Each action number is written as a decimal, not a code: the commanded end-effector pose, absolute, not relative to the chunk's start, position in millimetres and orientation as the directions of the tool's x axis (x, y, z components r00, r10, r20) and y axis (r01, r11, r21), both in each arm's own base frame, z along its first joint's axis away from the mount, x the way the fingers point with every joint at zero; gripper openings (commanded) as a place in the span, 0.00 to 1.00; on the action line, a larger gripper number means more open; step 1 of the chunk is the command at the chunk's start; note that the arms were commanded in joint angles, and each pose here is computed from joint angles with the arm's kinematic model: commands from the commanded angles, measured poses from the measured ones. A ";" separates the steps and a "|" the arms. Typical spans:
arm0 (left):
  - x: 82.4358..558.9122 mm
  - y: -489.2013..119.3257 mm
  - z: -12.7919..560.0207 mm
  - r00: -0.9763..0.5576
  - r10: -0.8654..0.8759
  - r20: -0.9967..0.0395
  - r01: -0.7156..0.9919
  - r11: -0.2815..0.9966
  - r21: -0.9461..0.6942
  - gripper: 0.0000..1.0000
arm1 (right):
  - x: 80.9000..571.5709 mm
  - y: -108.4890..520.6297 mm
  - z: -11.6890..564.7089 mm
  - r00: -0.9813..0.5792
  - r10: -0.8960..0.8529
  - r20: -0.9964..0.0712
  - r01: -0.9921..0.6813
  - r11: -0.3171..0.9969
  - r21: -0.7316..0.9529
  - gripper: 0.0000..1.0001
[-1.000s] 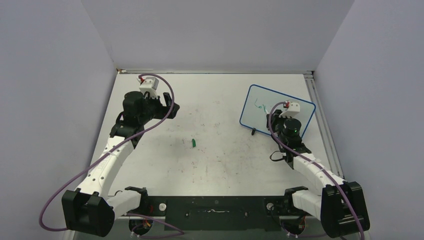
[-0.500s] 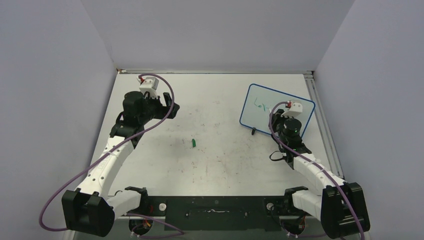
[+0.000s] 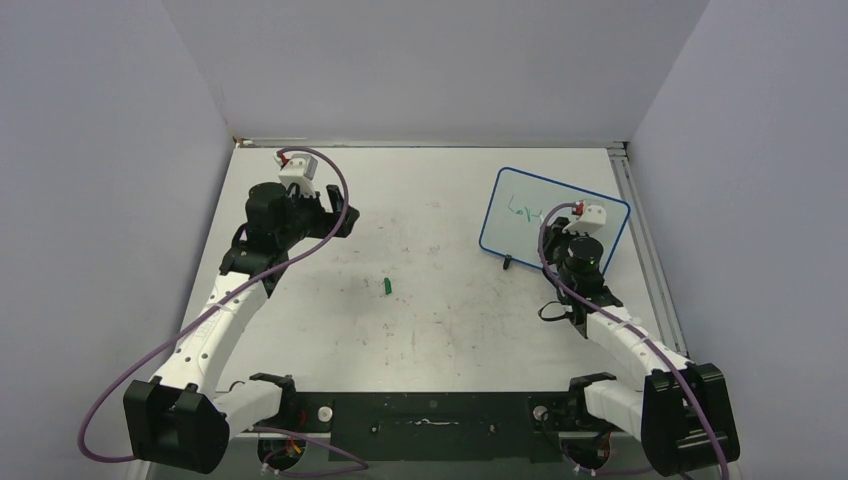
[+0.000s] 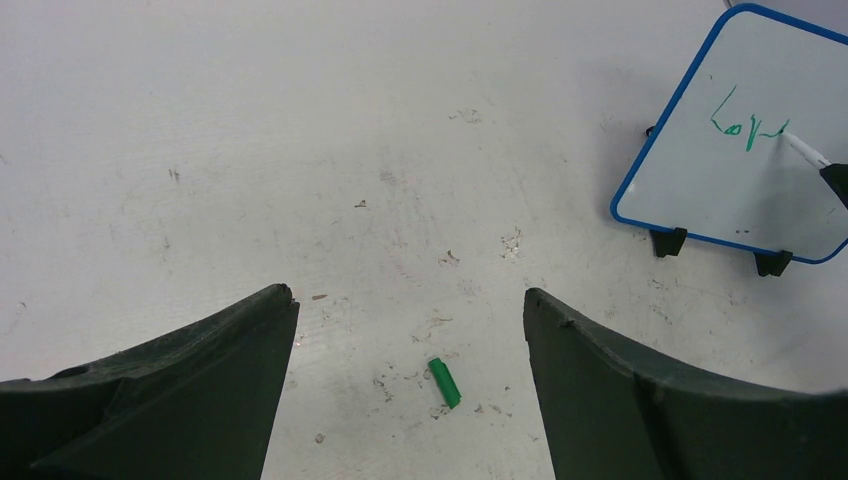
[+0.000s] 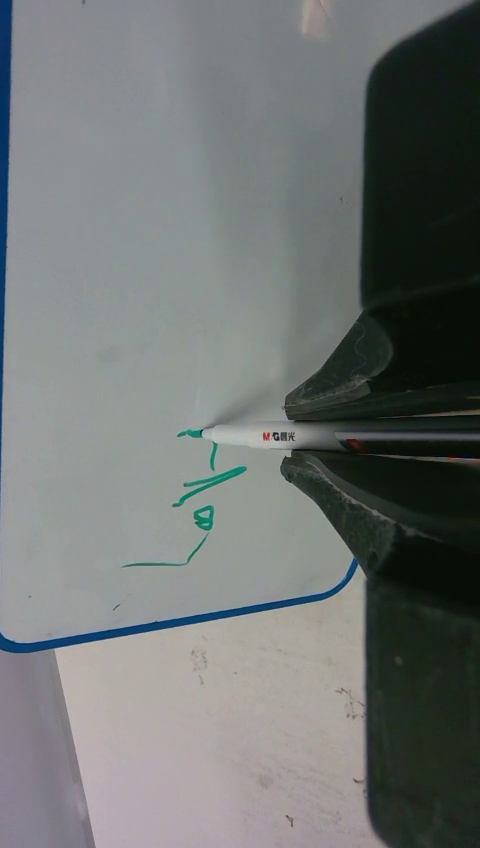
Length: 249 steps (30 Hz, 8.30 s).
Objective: Write a sentence on the whiteboard
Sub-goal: Write a sentence on the whiteboard, then move the whiteboard to the center of the board, then hold the whiteboard at the center of the board.
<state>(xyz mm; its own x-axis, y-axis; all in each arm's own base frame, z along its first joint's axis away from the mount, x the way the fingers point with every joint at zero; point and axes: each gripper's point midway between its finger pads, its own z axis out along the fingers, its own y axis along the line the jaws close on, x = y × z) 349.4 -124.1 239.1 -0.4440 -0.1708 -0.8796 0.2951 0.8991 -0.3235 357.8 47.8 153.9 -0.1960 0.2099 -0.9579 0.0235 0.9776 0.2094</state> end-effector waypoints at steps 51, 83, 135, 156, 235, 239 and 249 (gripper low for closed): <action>348.8 -125.9 251.3 -0.409 -0.169 -0.897 0.325 0.891 -0.316 0.82 | 378.0 63.8 178.4 -0.127 0.185 -0.974 -0.051 0.980 0.193 0.05; 348.1 -125.9 251.2 -0.409 -0.169 -0.897 0.325 0.891 -0.316 0.82 | 356.3 57.7 148.7 -0.205 0.185 -0.961 0.015 0.982 0.186 0.05; 344.6 -148.1 246.4 -0.413 -0.159 -0.897 0.355 0.879 -0.320 0.79 | 322.0 68.4 222.9 -0.150 0.214 -0.965 -0.080 0.970 0.228 0.05; 357.8 -443.4 166.7 -0.493 -0.231 -0.839 0.510 0.705 -0.493 0.68 | 311.6 42.0 373.1 0.123 0.305 -0.944 -0.010 0.952 0.306 0.05; 226.3 -315.5 76.8 -0.572 -0.186 -0.799 0.067 0.960 -0.272 0.68 | 302.7 60.4 341.5 0.023 0.292 -0.956 -0.092 0.953 0.289 0.05; 215.4 -312.1 98.6 -0.585 -0.188 -0.789 0.133 0.937 -0.322 0.83 | 299.5 66.9 341.9 0.013 0.288 -0.958 -0.133 0.950 0.284 0.05; 208.9 -280.2 178.6 -0.637 -0.032 -0.770 0.416 0.827 -0.378 0.93 | 290.3 118.9 329.2 -0.081 0.265 -0.961 -0.406 0.872 0.274 0.05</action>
